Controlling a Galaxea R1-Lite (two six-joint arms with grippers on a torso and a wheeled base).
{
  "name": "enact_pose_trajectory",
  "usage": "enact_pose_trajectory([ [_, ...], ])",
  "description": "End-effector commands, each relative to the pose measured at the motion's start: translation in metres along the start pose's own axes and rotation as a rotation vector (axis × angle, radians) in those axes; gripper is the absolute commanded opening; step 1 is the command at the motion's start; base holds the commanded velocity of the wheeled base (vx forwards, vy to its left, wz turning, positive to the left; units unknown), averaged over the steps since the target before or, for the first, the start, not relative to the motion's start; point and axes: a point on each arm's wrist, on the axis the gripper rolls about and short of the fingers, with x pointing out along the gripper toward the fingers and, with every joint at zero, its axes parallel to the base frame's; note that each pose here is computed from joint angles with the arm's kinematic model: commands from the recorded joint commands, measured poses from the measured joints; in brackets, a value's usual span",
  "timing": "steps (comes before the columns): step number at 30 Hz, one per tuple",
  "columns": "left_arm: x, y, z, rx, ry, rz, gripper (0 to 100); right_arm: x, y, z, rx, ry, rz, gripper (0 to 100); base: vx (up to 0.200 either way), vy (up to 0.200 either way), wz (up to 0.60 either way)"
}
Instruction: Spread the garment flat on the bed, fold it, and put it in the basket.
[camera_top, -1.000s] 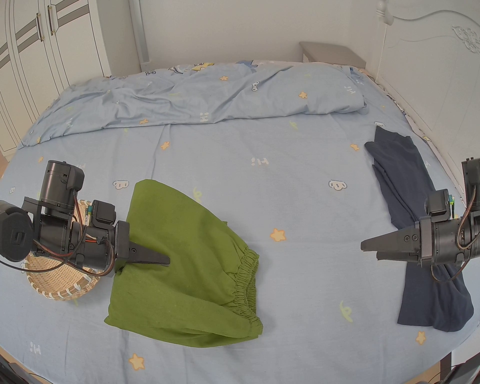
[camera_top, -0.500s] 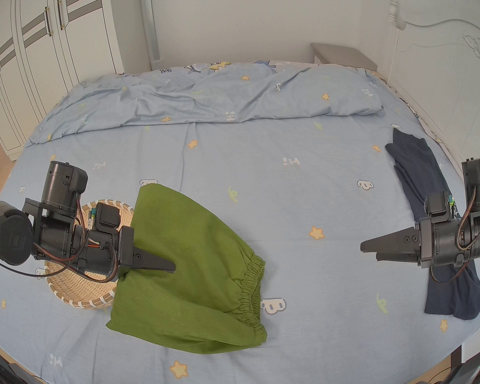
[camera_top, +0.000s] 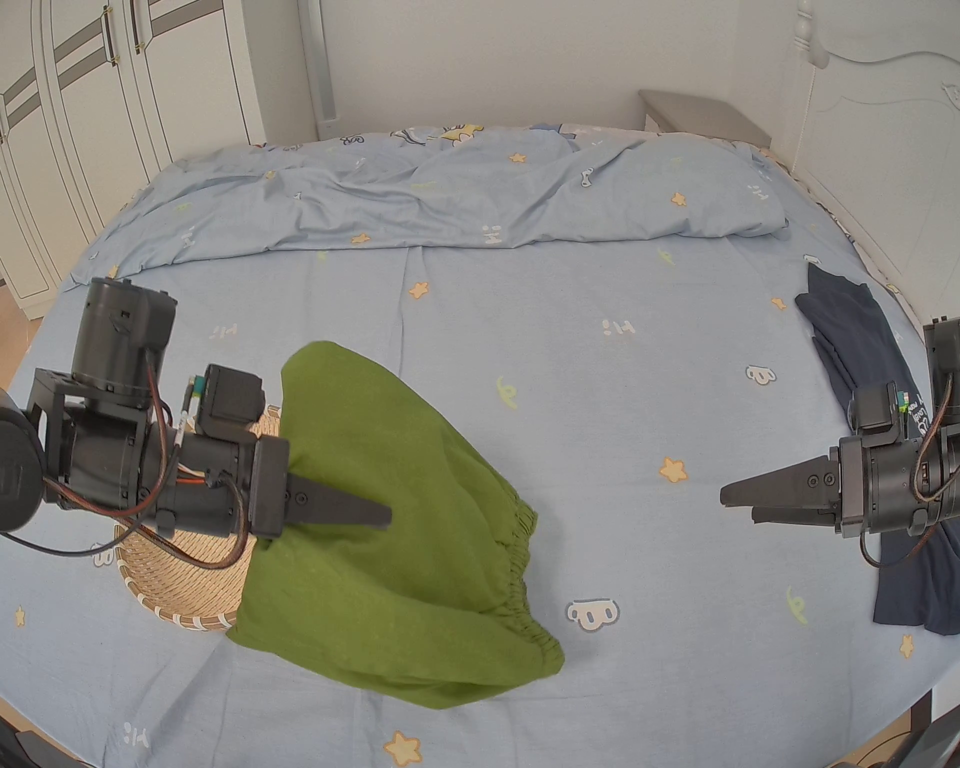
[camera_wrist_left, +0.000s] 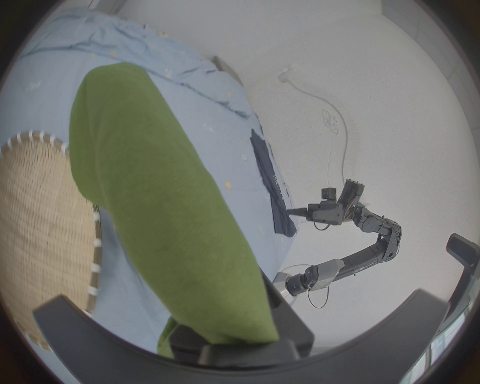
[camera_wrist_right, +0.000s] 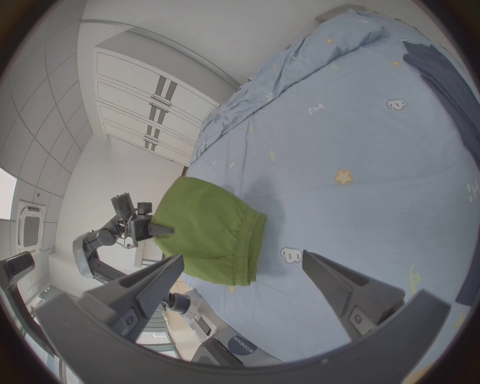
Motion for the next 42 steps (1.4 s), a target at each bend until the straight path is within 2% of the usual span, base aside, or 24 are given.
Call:
enact_pose_trajectory([
  [1, -0.017, -0.01, 0.018, 0.072, -0.092, 0.001, 0, 0.0, 0.0, 0.0, -0.001, 0.001, -0.002, 100, 0.0, 0.0, 0.0],
  [2, -0.018, -0.01, 0.019, 0.072, -0.096, 0.004, 0, 0.0, 0.0, 0.0, -0.001, 0.001, -0.002, 100, 0.0, 0.0, 0.0],
  [4, -0.036, -0.01, 0.028, 0.092, -0.171, 0.028, 0, 0.0, 0.0, -0.001, -0.001, 0.0, -0.004, 100, 0.0, 0.0, 0.0],
  [6, -0.036, -0.01, 0.028, 0.092, -0.171, 0.028, 0, 0.0, 0.0, -0.001, -0.001, 0.0, -0.004, 100, 0.0, 0.0, 0.0],
  [7, -0.053, -0.007, 0.039, 0.1, -0.249, 0.06, 0, 0.0, 0.0, -0.001, -0.002, 0.0, -0.004, 100, 0.0, 0.0, 0.0],
  [11, -0.074, 0.005, 0.049, 0.116, -0.36, 0.112, 0, 0.002, -0.001, -0.002, -0.002, 0.003, -0.003, 100, 0.0, 0.0, 0.0],
  [12, -0.074, 0.006, 0.05, 0.116, -0.362, 0.114, 0, 0.001, -0.001, -0.003, -0.002, 0.004, -0.003, 100, 0.0, 0.0, 0.0],
  [13, -0.083, 0.009, 0.054, 0.129, -0.416, 0.129, 0, 0.002, 0.0, -0.003, -0.004, 0.005, -0.002, 100, 0.0, 0.0, 0.0],
  [18, -0.097, 0.022, 0.054, 0.131, -0.483, 0.178, 0, 0.002, 0.0, -0.003, -0.004, 0.005, -0.002, 100, 0.0, 0.0, 0.0],
  [25, -0.1, 0.046, 0.041, 0.047, -0.469, 0.24, 0, 0.0, 0.0, -0.004, -0.006, 0.004, 0.0, 100, 0.0, 0.0, 0.0],
  [28, -0.104, 0.062, 0.028, -0.021, -0.462, 0.282, 0, -0.005, 0.004, -0.005, -0.017, -0.006, 0.013, 100, 0.0, 0.0, 0.0],
  [30, -0.107, 0.074, 0.016, -0.105, -0.458, 0.312, 0, -0.005, 0.006, -0.006, -0.024, 0.001, 0.022, 100, 0.0, 0.0, 0.0],
  [34, -0.109, 0.086, 0.004, -0.195, -0.457, 0.344, 0, -0.003, 0.007, -0.008, -0.027, 0.01, 0.028, 100, 0.0, 0.0, 0.0],
  [36, -0.107, 0.098, -0.003, -0.244, -0.439, 0.364, 0, -0.003, 0.008, -0.009, -0.029, 0.015, 0.029, 100, 0.0, 0.0, 0.0],
  [40, -0.099, 0.136, -0.01, -0.373, -0.385, 0.414, 0, -0.006, 0.013, -0.013, -0.046, 0.015, 0.044, 100, 0.0, 0.0, 0.0],
  [41, -0.099, 0.137, -0.01, -0.377, -0.382, 0.417, 0, -0.006, 0.013, -0.013, -0.047, 0.015, 0.045, 100, 0.0, 0.0, 0.0],
  [42, -0.094, 0.15, -0.01, -0.421, -0.361, 0.464, 0, -0.007, 0.014, -0.014, -0.048, 0.013, 0.048, 100, 0.0, 0.0, 0.0],
])
